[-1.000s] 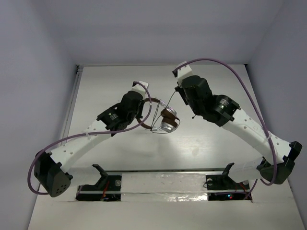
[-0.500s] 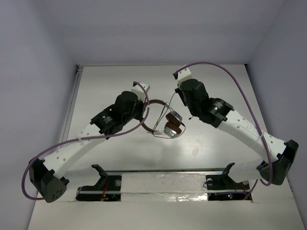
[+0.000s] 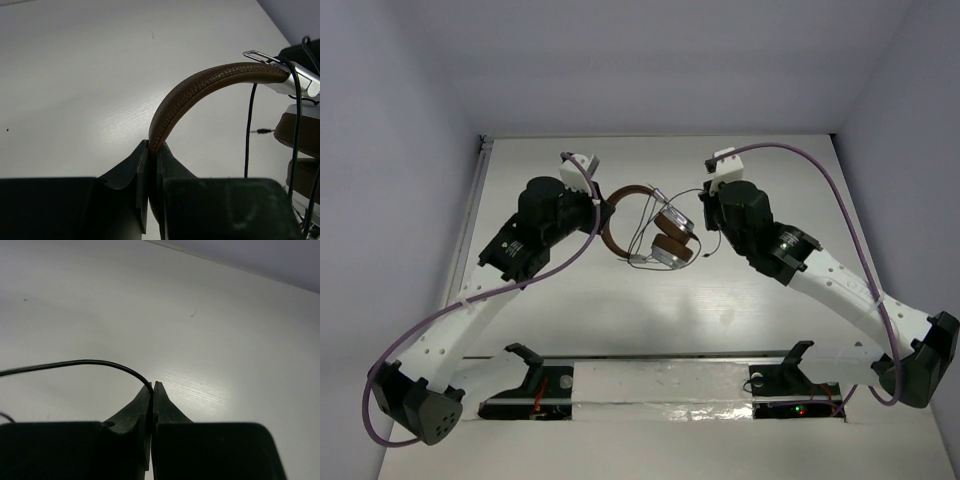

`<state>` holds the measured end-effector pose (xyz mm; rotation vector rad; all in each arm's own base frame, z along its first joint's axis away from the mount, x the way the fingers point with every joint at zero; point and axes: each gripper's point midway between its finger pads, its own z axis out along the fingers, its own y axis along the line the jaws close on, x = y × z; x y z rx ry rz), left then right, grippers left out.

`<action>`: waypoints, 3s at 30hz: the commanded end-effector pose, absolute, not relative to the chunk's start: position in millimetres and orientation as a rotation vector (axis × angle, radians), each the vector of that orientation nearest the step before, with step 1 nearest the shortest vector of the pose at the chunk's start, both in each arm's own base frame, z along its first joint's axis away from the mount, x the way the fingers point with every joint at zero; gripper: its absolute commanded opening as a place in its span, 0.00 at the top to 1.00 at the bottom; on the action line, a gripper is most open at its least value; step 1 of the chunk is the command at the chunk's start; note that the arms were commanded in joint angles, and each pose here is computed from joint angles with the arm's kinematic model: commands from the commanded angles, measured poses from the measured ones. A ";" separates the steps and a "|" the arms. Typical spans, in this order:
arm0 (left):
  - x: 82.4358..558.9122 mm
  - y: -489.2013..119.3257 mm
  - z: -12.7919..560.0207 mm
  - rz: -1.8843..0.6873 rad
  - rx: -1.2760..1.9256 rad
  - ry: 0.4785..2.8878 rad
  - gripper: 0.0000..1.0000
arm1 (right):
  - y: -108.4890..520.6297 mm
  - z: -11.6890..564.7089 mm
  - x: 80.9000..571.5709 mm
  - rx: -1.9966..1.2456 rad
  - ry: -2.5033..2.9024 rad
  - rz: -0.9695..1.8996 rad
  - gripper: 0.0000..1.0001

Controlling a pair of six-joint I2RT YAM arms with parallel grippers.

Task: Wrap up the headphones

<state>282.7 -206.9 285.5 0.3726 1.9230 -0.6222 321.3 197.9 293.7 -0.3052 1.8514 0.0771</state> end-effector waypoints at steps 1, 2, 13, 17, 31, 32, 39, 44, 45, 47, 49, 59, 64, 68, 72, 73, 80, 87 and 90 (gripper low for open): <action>277.1 -215.0 343.4 -0.811 0.357 1.726 1.00 | 216.6 317.6 317.9 -0.238 1.762 0.307 1.00; 277.4 -214.5 344.1 -0.822 0.354 1.722 1.00 | 221.3 319.2 314.8 -0.232 1.754 0.356 1.00; 279.3 -227.3 358.1 -1.028 0.276 1.650 1.00 | 260.7 310.5 298.5 -0.298 1.725 0.676 1.00; 283.8 -224.1 353.4 -1.079 0.168 1.634 1.00 | 267.6 312.1 294.7 -0.256 1.706 0.778 0.98; 291.2 -199.4 369.7 -1.029 -0.033 1.559 1.00 | 290.9 270.1 290.2 -0.232 1.778 0.957 0.91; 291.1 -198.7 369.4 -1.030 -0.041 1.559 1.00 | 292.0 264.4 289.6 -0.232 1.791 0.963 0.90; 289.4 -198.4 372.5 -1.044 -0.051 1.551 1.00 | 305.7 247.1 285.3 -0.281 1.831 1.022 0.79; 288.7 -196.9 373.7 -1.038 -0.056 1.553 1.00 | 308.0 245.3 285.4 -0.285 1.831 1.032 0.82; 288.4 -195.3 374.8 -1.033 -0.062 1.550 1.00 | 307.9 245.3 285.6 -0.283 1.830 1.033 0.83; 289.7 -192.2 374.9 -1.018 -0.079 1.548 1.00 | 307.5 241.0 285.1 -0.280 1.838 1.033 0.91; 290.8 -188.3 375.6 -1.010 -0.111 1.543 1.00 | 307.6 234.5 283.5 -0.276 1.850 1.039 0.98; 313.8 -159.3 356.3 -0.906 -0.370 1.533 1.00 | 321.4 229.6 249.3 -0.335 1.864 1.263 1.00; 326.7 -152.4 339.3 -0.914 -0.505 1.506 1.00 | 331.9 236.4 223.2 -0.458 1.854 1.411 1.00; 336.1 -147.9 325.4 -0.904 -0.592 1.505 1.00 | 330.2 238.4 221.8 -0.443 1.833 1.423 1.00; 342.0 -135.9 322.4 -0.857 -0.666 1.474 1.00 | 327.3 244.7 215.5 -0.412 1.784 1.474 1.00; 344.2 -131.5 318.5 -0.828 -0.686 1.475 1.00 | 328.1 251.2 212.2 -0.423 1.752 1.503 1.00; 350.1 -123.5 293.8 -0.767 -0.742 1.492 1.00 | 334.2 268.2 181.3 -0.514 1.680 1.726 0.94; 349.8 -122.2 277.2 -0.705 -0.785 1.497 1.00 | 340.2 294.5 172.4 -0.513 1.605 1.895 0.98; 349.1 -125.4 276.4 -0.696 -0.796 1.493 1.00 | 345.2 290.6 178.6 -0.481 1.632 1.913 0.90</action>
